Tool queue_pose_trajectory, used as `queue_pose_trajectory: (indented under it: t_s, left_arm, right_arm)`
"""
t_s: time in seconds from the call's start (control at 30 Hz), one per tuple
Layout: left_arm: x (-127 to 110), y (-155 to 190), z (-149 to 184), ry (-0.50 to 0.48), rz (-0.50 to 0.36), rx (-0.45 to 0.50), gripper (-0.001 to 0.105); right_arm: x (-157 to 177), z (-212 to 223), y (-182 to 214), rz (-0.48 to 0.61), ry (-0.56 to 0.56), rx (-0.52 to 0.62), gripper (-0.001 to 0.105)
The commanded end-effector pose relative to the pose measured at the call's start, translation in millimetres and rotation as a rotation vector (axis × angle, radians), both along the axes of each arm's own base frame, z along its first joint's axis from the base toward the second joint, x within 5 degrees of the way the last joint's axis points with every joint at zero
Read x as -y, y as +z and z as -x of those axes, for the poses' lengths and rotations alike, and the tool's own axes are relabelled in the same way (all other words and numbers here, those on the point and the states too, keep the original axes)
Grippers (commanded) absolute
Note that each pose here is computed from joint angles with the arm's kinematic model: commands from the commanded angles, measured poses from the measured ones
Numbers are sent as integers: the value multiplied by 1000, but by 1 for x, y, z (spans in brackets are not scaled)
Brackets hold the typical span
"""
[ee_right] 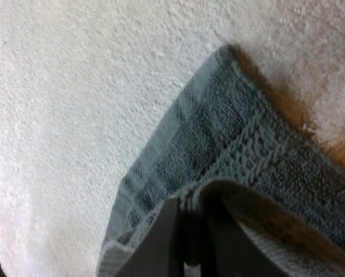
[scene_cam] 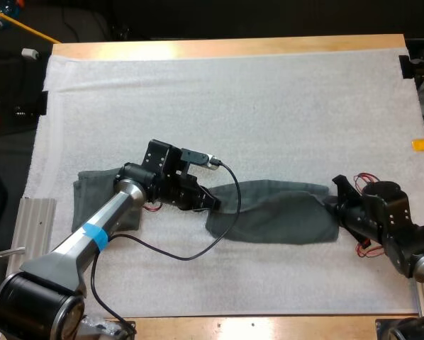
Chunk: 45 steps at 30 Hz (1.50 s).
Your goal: Pick towel from pile, fold and stack
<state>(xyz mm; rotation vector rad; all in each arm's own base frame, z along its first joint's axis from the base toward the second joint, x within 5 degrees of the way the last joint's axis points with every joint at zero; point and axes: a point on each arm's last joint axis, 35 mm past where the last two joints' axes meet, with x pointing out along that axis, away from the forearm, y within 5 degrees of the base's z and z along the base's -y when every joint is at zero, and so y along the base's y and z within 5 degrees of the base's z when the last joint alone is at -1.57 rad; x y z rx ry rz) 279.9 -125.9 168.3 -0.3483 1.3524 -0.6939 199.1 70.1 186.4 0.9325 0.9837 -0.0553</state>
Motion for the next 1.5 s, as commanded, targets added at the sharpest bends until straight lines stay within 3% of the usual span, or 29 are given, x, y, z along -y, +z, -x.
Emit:
queue_pose_trajectory:
  t_s: [0.0, 0.27, 0.4, 0.5, 0.6, 0.73, 0.77, 0.83, 1.03, 1.3, 1.47]
  left_arm:
    - [0, 2, -2, 14, -7, 16, 0]
    - [-2, 0, -4, 52, -100, 57, 0]
    - [-2, 1, -5, 55, -100, 72, 0]
    - [-1, 1, -7, 65, -93, 80, 7]
    - [-1, 2, -9, 79, -84, 87, 28]
    - [1, 4, -9, 85, -50, 80, 64]
    - [1, 5, -9, 82, -40, 82, 69]
    - [1, 12, -9, 74, -26, 103, 70]
    - [-4, 55, 4, 46, 5, 222, 69]
    - [-22, 121, 52, 48, 46, 326, 69]
    - [-33, 146, 83, 53, 58, 350, 69]
  right_arm:
    - [0, -2, 1, -2, 5, 12, 0]
    - [0, -2, 1, 37, 54, 39, 0]
    - [0, -4, 3, 56, 85, 80, 0]
    - [-2, -9, 9, 27, 99, 143, 1]
    - [-4, -13, 15, 1, 107, 210, 13]
    - [-6, -18, 22, -20, 109, 287, 52]
    - [-6, -19, 24, -21, 111, 307, 61]
    - [-7, -21, 27, -4, 146, 365, 72]
    - [-11, -20, 43, 26, 333, 461, 74]
    - [-5, 1, 75, 200, 540, 371, 72]
    - [2, 20, 99, 296, 602, 327, 72]
